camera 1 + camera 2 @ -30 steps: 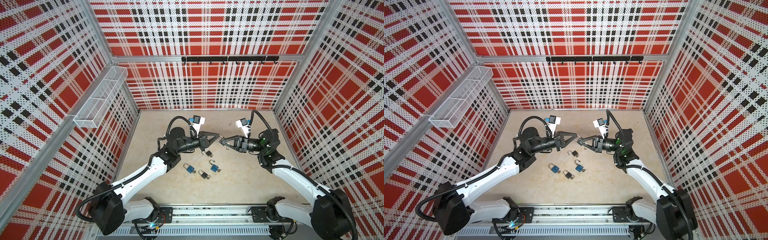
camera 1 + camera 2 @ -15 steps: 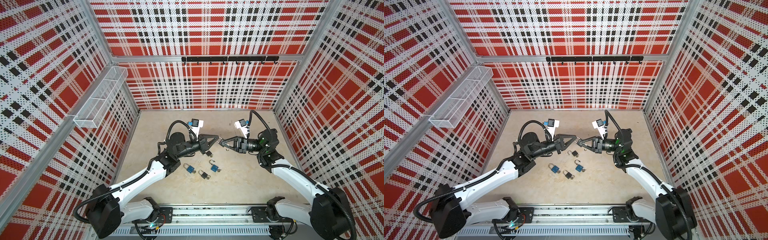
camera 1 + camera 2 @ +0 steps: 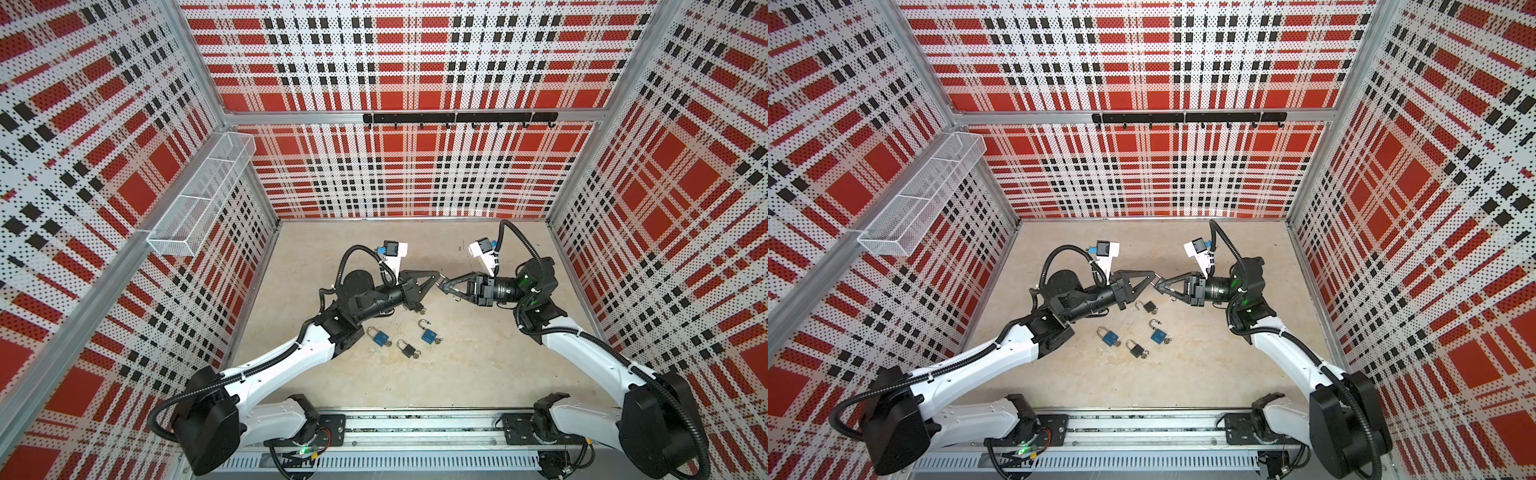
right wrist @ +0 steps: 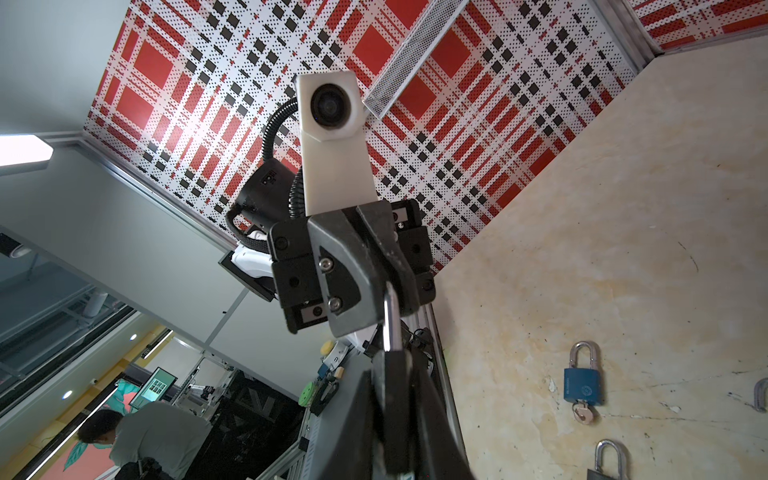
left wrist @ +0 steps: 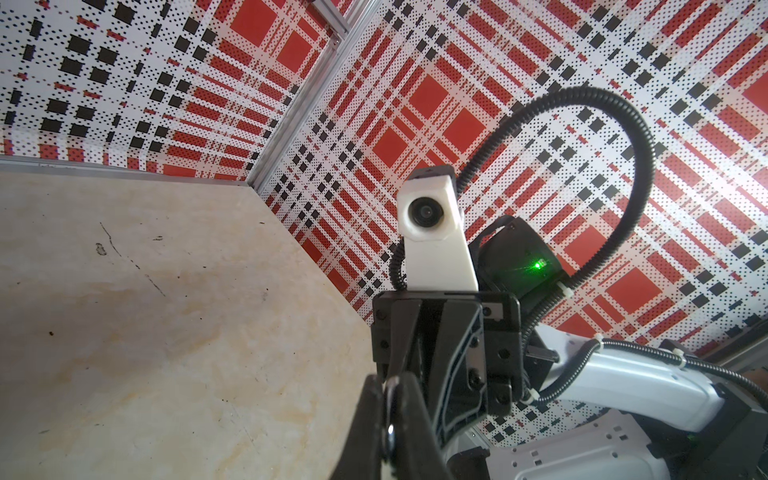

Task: Lock with the key

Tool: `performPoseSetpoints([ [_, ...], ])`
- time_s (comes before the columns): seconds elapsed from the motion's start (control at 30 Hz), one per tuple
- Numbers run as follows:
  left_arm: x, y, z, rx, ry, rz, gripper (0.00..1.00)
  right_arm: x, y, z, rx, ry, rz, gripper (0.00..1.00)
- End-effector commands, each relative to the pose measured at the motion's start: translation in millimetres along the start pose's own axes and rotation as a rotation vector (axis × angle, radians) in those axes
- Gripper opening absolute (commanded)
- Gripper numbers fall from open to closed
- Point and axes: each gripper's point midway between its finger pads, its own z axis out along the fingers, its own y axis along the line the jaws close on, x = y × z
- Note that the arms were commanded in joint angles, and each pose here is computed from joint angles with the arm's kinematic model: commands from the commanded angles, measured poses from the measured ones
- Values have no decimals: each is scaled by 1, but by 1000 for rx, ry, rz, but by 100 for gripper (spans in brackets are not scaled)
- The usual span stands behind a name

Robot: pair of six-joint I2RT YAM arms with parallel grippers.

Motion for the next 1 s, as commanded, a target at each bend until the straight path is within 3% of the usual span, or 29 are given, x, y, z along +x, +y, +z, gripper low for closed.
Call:
performPoseSetpoints([
  [0.0, 88, 9, 2, -6, 277, -94, 0, -27, 36, 8, -74, -52, -204, 0],
  [0.97, 127, -2, -1, -14, 334, -106, 0, -52, 25, 21, -107, -73, -230, 0],
])
